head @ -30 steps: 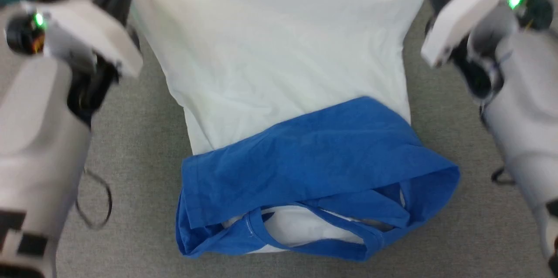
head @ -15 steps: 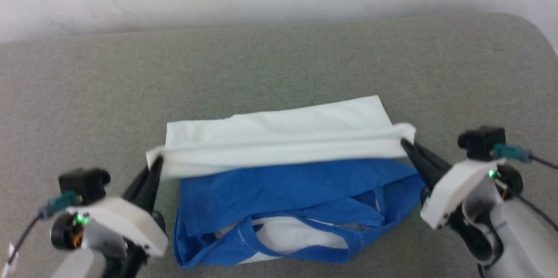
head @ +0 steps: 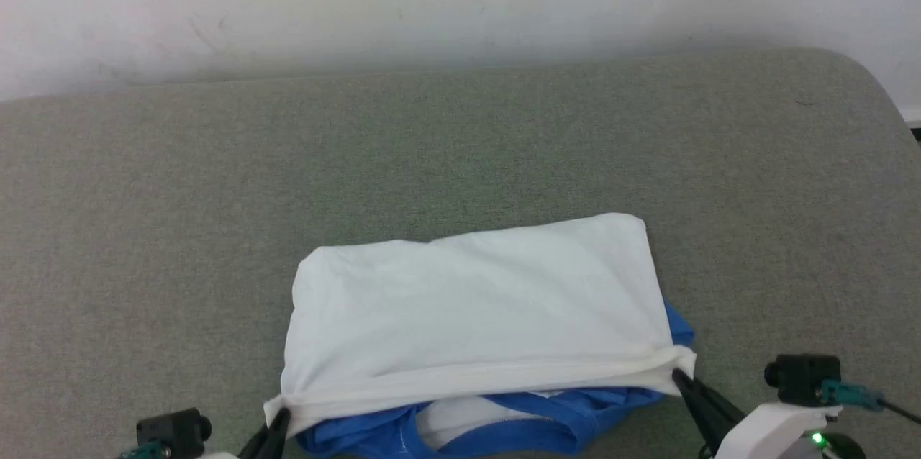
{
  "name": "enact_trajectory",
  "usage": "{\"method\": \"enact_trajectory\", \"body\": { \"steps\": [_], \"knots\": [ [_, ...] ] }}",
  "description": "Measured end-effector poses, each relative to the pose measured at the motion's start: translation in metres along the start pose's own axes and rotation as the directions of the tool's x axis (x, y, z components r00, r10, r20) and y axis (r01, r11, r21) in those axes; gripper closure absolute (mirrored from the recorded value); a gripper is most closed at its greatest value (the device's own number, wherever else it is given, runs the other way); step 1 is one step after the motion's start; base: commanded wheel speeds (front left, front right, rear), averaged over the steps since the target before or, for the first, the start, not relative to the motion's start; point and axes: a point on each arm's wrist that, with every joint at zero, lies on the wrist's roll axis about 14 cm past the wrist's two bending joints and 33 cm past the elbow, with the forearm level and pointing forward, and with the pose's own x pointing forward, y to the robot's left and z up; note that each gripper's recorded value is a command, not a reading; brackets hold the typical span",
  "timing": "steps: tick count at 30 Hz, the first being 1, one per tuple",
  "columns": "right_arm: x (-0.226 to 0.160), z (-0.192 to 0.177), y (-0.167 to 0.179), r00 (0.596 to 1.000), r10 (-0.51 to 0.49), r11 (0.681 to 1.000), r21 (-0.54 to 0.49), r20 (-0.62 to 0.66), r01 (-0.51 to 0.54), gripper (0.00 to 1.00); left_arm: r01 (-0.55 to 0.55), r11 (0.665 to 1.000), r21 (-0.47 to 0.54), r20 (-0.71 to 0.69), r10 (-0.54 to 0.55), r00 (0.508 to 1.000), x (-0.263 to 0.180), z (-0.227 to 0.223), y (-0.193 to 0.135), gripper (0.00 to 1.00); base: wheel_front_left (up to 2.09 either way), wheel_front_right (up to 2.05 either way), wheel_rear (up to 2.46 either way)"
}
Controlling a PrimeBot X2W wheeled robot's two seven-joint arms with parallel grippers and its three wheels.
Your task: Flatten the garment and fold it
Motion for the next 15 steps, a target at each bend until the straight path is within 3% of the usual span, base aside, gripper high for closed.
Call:
{"method": "enact_trajectory", "body": {
  "steps": [1,2,3,4,5,10,15],
  "knots": [
    [-0.002,-0.004,0.0,1.0,-0.008,1.0,0.014,-0.005,0.008,0.56,-0.01,1.0,-0.008,-0.011,0.009,1.0,-0.001,-0.005,0.002,1.0,0.0,0.0,0.0],
    [-0.004,-0.008,-0.001,1.0,-0.016,1.0,0.017,-0.011,0.016,0.33,-0.014,1.0,-0.011,-0.019,0.014,1.0,-0.001,-0.01,0.003,1.0,0.0,0.0,0.0],
    [-0.006,-0.012,-0.002,0.999,-0.024,1.0,0.019,-0.021,0.025,0.06,-0.017,1.0,-0.025,-0.017,0.017,1.0,-0.001,-0.012,0.003,0.78,0.0,0.0,0.0],
    [-0.008,-0.016,-0.002,0.999,-0.029,0.999,0.029,-0.029,0.03,0.0,-0.019,0.999,-0.039,-0.026,0.018,0.999,-0.001,-0.016,0.003,0.44,0.0,0.0,0.0],
    [-0.01,-0.02,-0.001,0.999,-0.031,0.999,0.033,-0.037,0.032,0.0,-0.019,0.999,-0.042,-0.036,0.017,0.999,-0.001,-0.02,0.003,0.0,0.0,0.0,0.0],
    [-0.021,-0.018,0.003,0.999,-0.034,0.999,0.025,-0.015,0.035,0.0,-0.03,0.998,-0.048,0.058,0.033,0.998,-0.002,-0.009,0.007,0.0,0.0,0.0,0.0],
    [-0.034,0.026,0.009,0.99,-0.022,1.0,-0.007,0.142,0.023,0.0,-0.071,0.997,0.018,0.278,0.063,0.958,-0.005,0.039,0.017,0.0,0.0,0.0,0.0]
  ]
}}
